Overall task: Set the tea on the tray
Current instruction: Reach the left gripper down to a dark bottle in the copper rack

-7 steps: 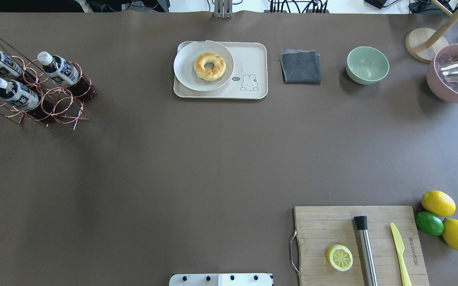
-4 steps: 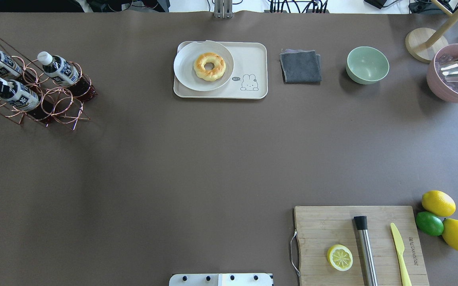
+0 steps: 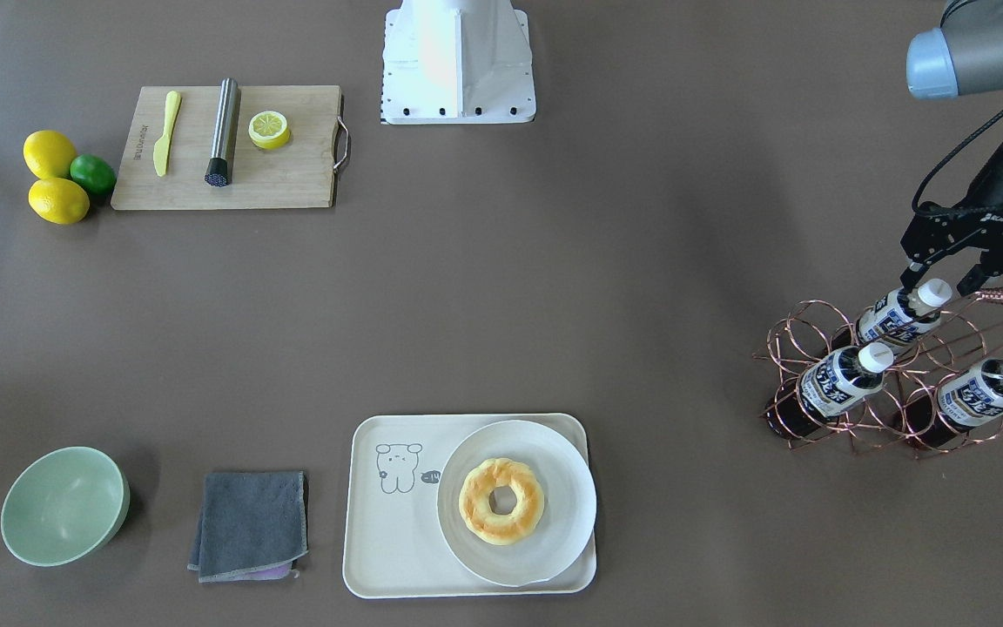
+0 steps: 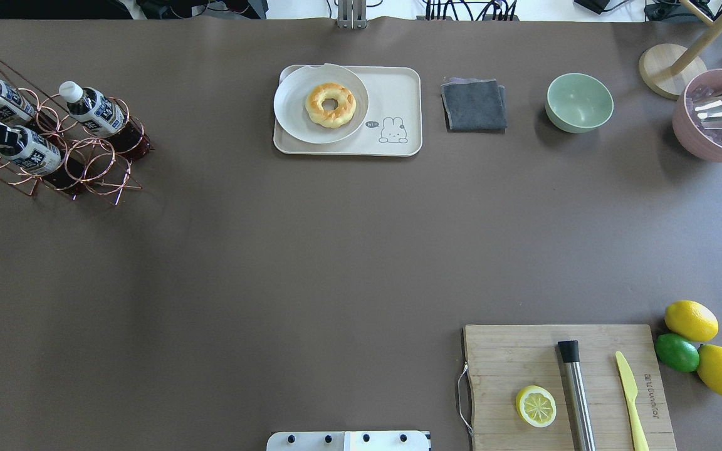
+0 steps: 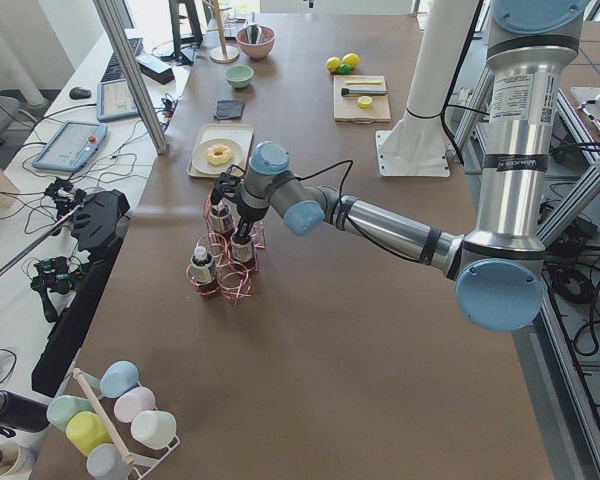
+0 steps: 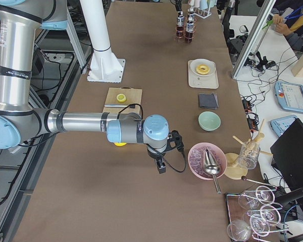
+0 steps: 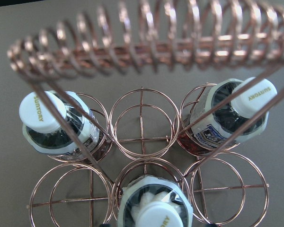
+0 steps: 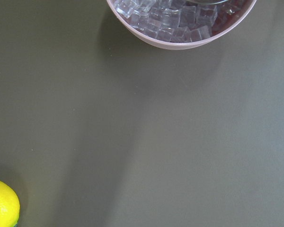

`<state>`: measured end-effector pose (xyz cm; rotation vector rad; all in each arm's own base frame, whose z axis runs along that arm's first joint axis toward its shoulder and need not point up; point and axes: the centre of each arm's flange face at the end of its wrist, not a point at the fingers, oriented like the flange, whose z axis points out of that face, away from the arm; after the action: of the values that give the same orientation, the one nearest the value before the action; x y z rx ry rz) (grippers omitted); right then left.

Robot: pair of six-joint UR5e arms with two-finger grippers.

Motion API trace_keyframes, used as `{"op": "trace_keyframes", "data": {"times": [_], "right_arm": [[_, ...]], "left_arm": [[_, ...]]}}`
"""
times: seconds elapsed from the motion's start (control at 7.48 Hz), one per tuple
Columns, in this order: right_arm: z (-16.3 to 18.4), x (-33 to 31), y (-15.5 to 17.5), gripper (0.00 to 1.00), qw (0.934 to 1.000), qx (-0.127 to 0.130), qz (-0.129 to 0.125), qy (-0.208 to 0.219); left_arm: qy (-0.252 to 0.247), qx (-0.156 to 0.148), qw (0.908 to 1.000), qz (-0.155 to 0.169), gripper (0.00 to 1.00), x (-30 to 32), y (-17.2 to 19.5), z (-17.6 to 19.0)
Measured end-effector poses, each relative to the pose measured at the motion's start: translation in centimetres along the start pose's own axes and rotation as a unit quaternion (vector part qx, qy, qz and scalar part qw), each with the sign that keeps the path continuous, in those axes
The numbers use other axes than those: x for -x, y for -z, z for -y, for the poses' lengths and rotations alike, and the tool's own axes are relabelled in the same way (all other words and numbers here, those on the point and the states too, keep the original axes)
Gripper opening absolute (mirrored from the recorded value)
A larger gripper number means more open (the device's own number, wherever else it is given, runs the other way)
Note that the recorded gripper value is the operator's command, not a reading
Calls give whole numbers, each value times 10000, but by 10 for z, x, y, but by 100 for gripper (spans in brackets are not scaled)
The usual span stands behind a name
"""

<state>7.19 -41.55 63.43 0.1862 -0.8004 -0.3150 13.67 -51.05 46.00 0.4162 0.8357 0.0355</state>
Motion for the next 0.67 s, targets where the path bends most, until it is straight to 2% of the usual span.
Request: {"op": "trace_keyframes", "data": {"times": [0.27,0.67], "right_arm": [[0,0,0,100,10000,3,-5,-9],[-1,-1,-1,100,10000,11,-4,-22]], "left_arm": [[45,6,10000,-3,0,-1,0,0],[153,131,9996,-172,0,-3,11,8]]}}
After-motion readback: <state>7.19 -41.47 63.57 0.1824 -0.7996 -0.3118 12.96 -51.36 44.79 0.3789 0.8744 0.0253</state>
